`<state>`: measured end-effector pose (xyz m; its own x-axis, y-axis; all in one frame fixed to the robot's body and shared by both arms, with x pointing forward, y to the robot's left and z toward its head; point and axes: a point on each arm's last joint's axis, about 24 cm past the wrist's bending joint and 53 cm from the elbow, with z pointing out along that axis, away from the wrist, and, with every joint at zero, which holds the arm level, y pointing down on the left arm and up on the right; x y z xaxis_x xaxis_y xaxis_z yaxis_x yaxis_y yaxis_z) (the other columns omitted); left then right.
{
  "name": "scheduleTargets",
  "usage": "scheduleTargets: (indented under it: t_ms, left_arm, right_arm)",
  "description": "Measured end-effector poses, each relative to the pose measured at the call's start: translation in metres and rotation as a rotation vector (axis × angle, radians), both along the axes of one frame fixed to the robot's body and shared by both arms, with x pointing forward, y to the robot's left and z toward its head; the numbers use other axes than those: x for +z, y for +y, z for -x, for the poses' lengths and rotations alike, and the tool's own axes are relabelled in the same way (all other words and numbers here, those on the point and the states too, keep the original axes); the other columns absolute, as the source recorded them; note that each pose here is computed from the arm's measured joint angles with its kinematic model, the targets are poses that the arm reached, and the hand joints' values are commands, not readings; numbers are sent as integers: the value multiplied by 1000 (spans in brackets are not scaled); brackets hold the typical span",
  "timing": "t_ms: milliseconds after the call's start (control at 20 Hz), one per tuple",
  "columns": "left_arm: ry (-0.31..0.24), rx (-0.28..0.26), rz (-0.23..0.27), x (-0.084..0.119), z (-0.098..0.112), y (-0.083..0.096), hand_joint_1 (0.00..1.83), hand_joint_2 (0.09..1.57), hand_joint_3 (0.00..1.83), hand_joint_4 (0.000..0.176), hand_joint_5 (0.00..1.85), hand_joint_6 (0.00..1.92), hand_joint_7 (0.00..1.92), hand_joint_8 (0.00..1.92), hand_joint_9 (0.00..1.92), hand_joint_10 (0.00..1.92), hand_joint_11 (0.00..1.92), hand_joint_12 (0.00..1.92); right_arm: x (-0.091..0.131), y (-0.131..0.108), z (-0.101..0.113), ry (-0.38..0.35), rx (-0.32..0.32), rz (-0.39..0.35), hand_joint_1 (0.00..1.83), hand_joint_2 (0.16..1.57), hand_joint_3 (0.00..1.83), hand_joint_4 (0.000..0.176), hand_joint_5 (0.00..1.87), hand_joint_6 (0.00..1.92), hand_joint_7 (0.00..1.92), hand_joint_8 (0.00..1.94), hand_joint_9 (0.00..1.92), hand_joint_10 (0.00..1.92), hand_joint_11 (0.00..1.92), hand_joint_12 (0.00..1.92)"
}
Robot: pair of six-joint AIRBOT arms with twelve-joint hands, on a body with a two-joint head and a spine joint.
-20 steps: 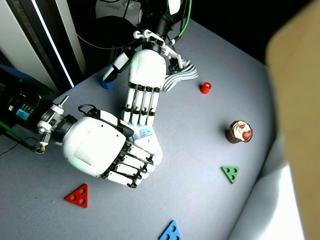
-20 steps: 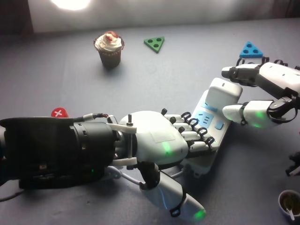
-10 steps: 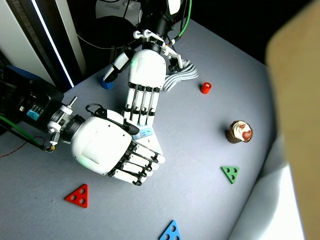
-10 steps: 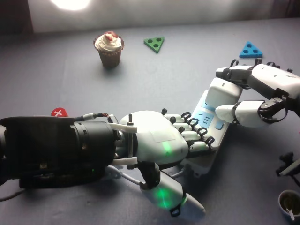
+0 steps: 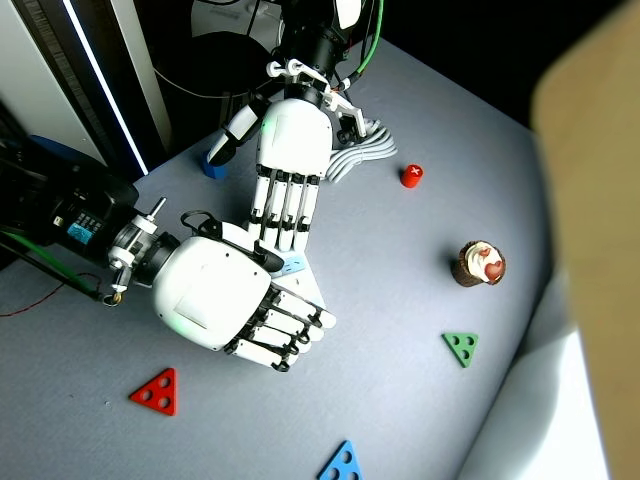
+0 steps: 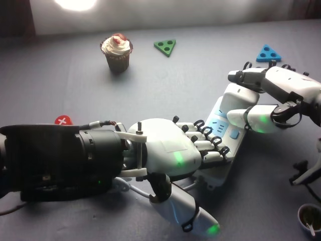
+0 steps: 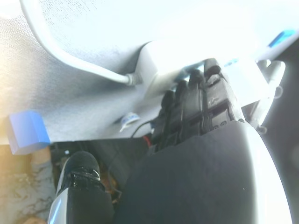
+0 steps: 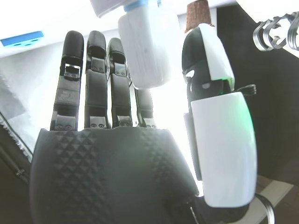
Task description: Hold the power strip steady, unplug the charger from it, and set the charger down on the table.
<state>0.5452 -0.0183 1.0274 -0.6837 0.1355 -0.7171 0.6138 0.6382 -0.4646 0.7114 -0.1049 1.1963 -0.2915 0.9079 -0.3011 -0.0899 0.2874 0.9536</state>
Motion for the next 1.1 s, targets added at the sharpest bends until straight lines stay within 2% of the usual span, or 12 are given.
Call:
scheduleTargets:
  t_ms: [200,650,700,1100]
  left_arm:
    - [0,1,0,0,0,0,0,1019,0,0,79,8,86,7,80,6,38,110]
    - [-2,2,0,1,-1,0,0,1023,0,0,71,1,94,5,85,6,39,111]
    - [-2,2,0,1,-1,0,0,1024,0,0,62,0,79,0,71,0,23,104]
    - [-3,3,0,1,-1,0,0,1028,3,0,87,11,101,11,92,10,41,111]
  right_arm:
    - [-1,1,-4,-2,-3,0,913,1155,0,0,339,7,396,1,418,4,148,691]
    - [-1,3,-10,-7,-8,-1,850,1181,5,0,330,1,389,1,415,1,140,695]
    - [-2,3,-11,-5,-7,-1,894,1160,0,0,336,2,402,4,430,5,151,702]
    - [6,3,-15,-15,-8,-10,875,1166,0,0,359,5,428,6,456,7,164,699]
